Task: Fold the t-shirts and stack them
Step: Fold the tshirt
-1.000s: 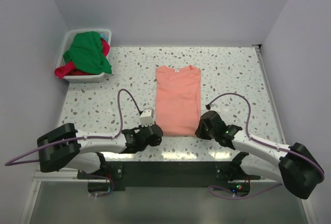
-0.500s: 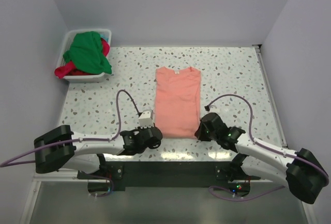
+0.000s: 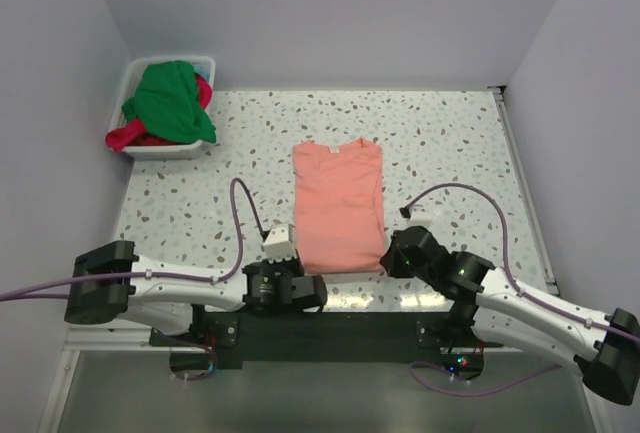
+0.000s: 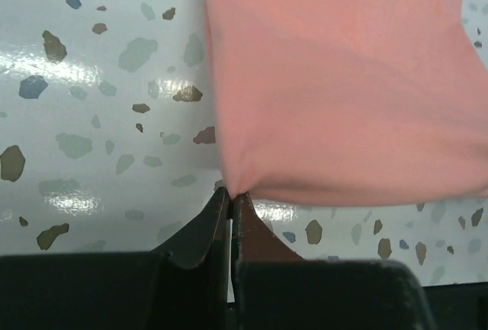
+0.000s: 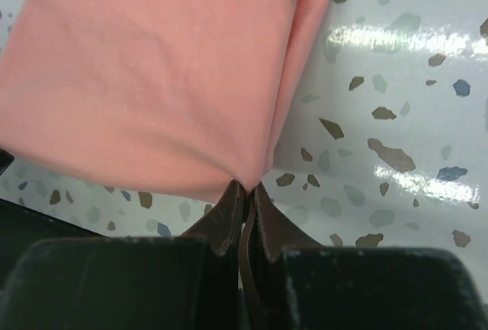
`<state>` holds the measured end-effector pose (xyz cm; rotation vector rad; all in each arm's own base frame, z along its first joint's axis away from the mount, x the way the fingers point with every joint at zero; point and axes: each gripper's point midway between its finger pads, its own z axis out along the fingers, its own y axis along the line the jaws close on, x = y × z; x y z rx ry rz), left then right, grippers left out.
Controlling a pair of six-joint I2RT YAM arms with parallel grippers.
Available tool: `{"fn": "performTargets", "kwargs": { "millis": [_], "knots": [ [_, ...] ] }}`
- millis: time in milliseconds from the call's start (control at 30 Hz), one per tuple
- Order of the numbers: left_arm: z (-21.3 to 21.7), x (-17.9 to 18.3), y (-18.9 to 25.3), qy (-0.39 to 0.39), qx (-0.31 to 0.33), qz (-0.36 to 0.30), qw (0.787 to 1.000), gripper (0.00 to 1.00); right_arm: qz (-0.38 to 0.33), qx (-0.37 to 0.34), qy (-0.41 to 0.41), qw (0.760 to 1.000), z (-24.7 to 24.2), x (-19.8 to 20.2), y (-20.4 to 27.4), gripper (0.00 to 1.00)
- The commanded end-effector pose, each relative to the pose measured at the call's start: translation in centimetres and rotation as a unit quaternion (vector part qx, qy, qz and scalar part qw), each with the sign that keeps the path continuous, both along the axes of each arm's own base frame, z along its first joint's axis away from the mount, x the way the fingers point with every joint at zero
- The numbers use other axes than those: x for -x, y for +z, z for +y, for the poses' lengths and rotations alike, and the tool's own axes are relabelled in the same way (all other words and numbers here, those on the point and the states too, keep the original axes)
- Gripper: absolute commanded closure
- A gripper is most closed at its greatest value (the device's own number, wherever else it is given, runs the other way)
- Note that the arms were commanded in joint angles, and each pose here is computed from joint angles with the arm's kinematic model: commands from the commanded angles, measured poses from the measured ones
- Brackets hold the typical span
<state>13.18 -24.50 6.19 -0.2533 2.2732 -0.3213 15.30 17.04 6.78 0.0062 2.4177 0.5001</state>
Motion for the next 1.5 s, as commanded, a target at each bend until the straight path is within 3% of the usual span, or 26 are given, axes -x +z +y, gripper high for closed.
{"fn": "performTargets", "kwargs": {
  "millis": [0, 267, 433, 467, 800, 1133, 1467],
  "knots": [
    [2.6, -2.0, 3.0, 0.081, -0.021, -0.065, 0.994, 1.0, -0.055, 0.028, -0.037, 0.997, -1.3, -2.1, 3.6, 1.0],
    [3.2, -3.7, 4.8, 0.134, -0.048, -0.087, 0.986, 1.0, -0.106, 0.046, -0.061, 0.992, -1.3, -4.5, 6.9, 1.0],
    [3.1, -7.0, 6.2, 0.151, -0.047, -0.092, 0.983, 1.0, -0.127, 0.061, -0.072, 0.987, -1.1, -5.9, 8.2, 1.0],
    [2.2, -7.8, 6.7, 0.151, -0.023, -0.097, 0.983, 1.0, -0.131, 0.06, -0.075, 0.987, -0.9, -6.1, 8.7, 1.0],
    [-0.5, -13.4, 9.5, 0.077, -0.013, -0.11, 0.991, 1.0, -0.16, 0.072, -0.087, 0.981, -0.4, -7.8, 10.2, 1.0],
    [-0.4, -17.4, 11.8, 0.092, -0.014, -0.129, 0.987, 1.0, -0.21, 0.109, -0.098, 0.967, 0.7, -12.0, 12.7, 1.0],
    [0.7, -20.4, 11.5, 0.117, -0.032, -0.13, 0.984, 1.0, -0.228, 0.096, -0.116, 0.962, 0.7, -17.7, 14.3, 1.0]
  ]
}}
